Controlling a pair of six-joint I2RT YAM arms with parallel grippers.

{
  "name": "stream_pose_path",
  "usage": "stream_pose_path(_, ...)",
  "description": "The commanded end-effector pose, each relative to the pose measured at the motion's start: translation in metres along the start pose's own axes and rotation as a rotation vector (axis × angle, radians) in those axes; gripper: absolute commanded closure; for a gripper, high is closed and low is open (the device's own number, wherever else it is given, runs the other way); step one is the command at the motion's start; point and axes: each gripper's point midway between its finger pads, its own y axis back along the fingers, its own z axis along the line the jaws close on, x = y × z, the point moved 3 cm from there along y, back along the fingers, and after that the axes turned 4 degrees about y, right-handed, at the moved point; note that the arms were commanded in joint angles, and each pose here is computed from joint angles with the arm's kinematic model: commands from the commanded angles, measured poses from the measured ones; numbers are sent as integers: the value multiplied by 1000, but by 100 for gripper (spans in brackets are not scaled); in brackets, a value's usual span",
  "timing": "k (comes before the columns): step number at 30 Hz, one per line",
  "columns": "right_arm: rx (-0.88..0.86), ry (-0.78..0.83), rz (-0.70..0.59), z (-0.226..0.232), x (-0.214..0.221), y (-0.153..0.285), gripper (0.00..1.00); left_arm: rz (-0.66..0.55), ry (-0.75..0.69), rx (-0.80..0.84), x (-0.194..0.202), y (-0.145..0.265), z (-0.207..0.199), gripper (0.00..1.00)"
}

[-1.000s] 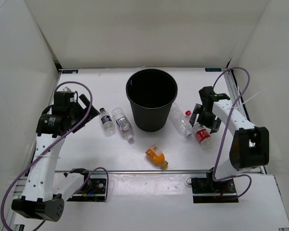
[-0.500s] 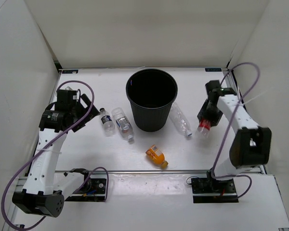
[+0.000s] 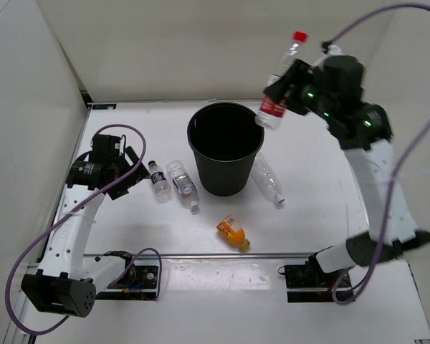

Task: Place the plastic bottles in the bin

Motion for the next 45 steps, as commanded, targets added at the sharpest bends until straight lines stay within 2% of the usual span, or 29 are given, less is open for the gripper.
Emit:
stream_pose_path(1,-40,93,148,24,34,-62,37,-21,-39,1,-4,-1,0,8)
stream_pose_path(5,-107,169,204,57,56,-94,34,-37,-39,-17,-6,1,3,8)
stream_pose_path(6,-106,180,207,57,56,-96,9,-37,-48,-17,-6,1,3,8)
stream_pose_path(7,-116,184,213,62,57,-92,0,-47,-48,-26,-6,4,6,7)
stream_pose_path(11,13,71,127,34,37,-67,0,-65,-61,-67,-4,3,17,7)
stream_pose_path(13,84,37,-11,14,10,-37,0,-54,-62,-76,1,3,22,6)
stream_pose_path(14,137,8,-85,-3,-5,-33,0,-70,-61,-76,0,5,23,6)
stream_pose_path(15,225,-1,-71,-31,11,-41,0,-64,-62,-82,4,3,27,6)
stream_pose_path(16,283,-19,-128,-53,4,-27,0,-70,-62,-89,3,3,28,6)
stream_pose_path(17,326,2,-131,-71,10,-30,0,-60,-63,-98,6,0,30,6)
stream_pose_path(20,440,105,22,-138,65,-52,0,-64,-64,-106,7,0,33,5)
stream_pose_path(21,467,141,136,-164,102,-62,0,-56,-65,-113,7,-2,33,5)
stream_pose_path(22,482,137,120,-167,98,-62,0,-46,-66,-122,8,-5,34,5)
stream_pose_path(23,525,126,202,-186,130,-66,0,-39,-67,-128,8,-7,34,5)
stream_pose_path(24,540,127,234,-195,143,-70,0,-39,-67,-128,8,-7,34,5)
stream_pose_path(26,474,133,298,-201,164,-79,0,-36,-68,-131,4,-8,30,4)
stream_pose_path(27,387,124,384,-199,190,-85,3,-36,-68,-131,4,-8,30,4)
stream_pose_path(30,305,142,446,-203,207,-106,6,-19,-69,-134,4,-14,28,4)
stream_pose_path(34,132,82,540,-202,225,-128,12,18,-61,-137,9,-20,27,4)
stream_pose_path(42,63,-34,722,-219,262,-174,18,86,-62,-127,28,-26,34,1)
stream_pose_path(45,44,-90,813,-223,281,-181,28,86,-63,-141,28,-26,36,1)
